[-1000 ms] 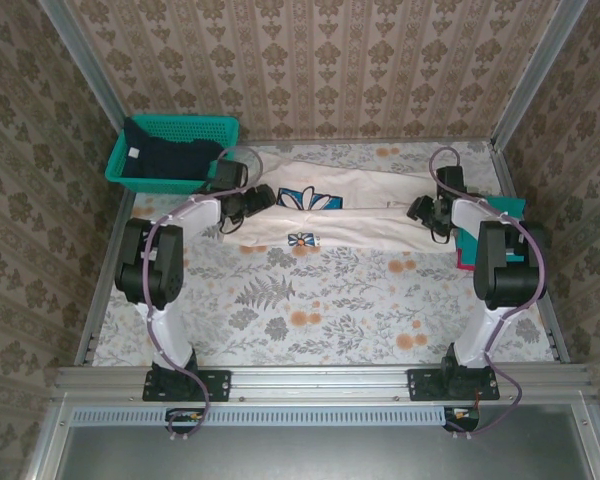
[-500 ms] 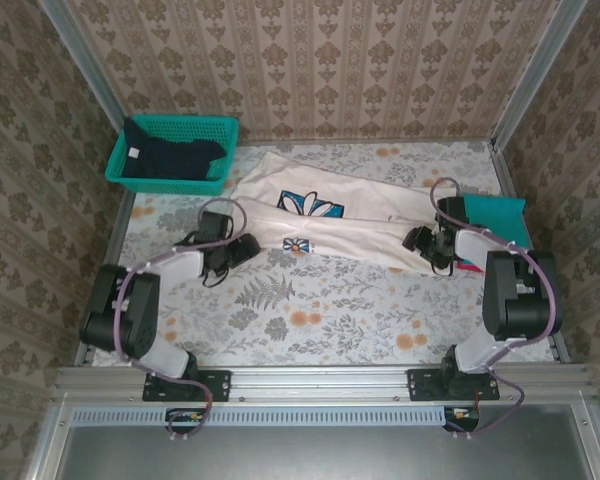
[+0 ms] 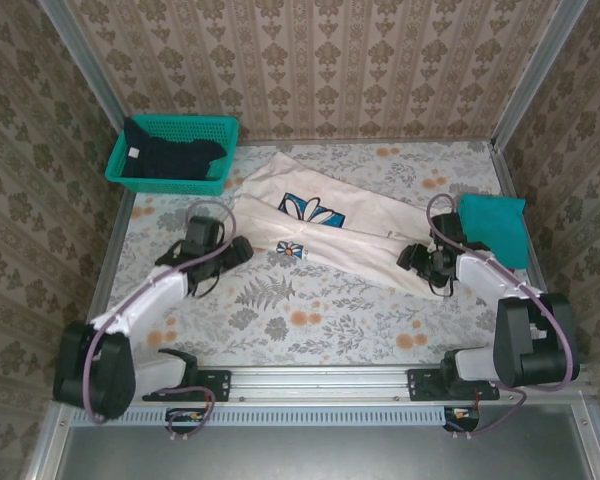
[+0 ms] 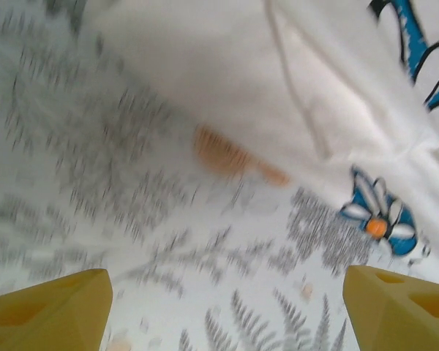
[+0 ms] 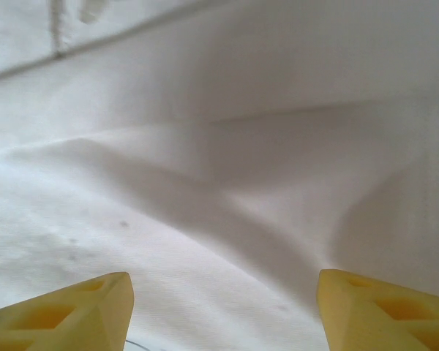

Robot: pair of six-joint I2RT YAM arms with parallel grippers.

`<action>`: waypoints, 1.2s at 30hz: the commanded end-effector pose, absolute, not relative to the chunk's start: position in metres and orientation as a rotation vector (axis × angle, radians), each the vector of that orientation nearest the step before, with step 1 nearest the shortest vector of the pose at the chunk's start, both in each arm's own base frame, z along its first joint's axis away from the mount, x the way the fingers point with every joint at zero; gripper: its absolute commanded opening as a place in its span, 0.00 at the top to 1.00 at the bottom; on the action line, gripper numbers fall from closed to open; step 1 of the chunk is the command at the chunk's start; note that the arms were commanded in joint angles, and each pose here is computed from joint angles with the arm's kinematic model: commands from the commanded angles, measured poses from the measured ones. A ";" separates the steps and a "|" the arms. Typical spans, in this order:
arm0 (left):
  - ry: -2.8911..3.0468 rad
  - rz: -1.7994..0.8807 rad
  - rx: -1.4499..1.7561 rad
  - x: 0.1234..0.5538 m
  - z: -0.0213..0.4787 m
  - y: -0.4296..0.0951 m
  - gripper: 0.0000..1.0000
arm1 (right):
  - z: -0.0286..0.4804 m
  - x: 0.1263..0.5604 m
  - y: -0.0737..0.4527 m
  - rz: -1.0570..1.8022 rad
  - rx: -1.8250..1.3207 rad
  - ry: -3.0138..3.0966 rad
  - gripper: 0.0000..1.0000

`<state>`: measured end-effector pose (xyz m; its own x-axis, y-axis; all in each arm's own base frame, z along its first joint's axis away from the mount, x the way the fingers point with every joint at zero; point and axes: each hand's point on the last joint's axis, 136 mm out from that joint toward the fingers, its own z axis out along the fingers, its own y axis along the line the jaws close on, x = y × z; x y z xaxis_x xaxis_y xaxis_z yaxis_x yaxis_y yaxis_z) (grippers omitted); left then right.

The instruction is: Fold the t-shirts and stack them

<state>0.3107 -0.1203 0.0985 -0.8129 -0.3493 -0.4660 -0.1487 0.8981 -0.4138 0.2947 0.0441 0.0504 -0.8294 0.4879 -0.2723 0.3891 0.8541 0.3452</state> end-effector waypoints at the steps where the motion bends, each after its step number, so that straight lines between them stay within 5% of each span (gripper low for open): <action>1: 2.450 -0.508 -0.174 0.364 0.119 -0.138 0.16 | 0.072 0.326 0.070 0.425 0.559 2.632 0.31; 6: 2.490 -0.586 -0.131 0.421 0.094 -0.163 0.16 | 0.067 0.353 0.115 0.504 0.488 2.642 0.31; 11: 2.552 -0.617 -0.206 0.433 0.053 -0.163 0.17 | 0.052 0.355 0.137 0.520 0.454 2.679 0.30; 20: 2.756 -0.537 -0.402 0.324 -0.015 -0.131 0.17 | 0.045 0.350 0.127 0.423 0.429 2.713 0.30; 29: 2.847 -0.419 -0.521 0.196 -0.014 -0.122 0.17 | 0.040 0.351 0.131 0.437 0.424 2.746 0.30; 36: 2.570 -0.424 -0.377 0.221 0.063 -0.107 0.14 | 0.045 0.350 0.132 0.455 0.409 2.727 0.31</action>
<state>0.2200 -0.1289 0.0488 -0.8576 -0.3558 -0.3714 -0.1712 0.8784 -0.4463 0.3499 0.1330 0.0413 -0.8962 0.3475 -0.2757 0.2385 0.9016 0.3609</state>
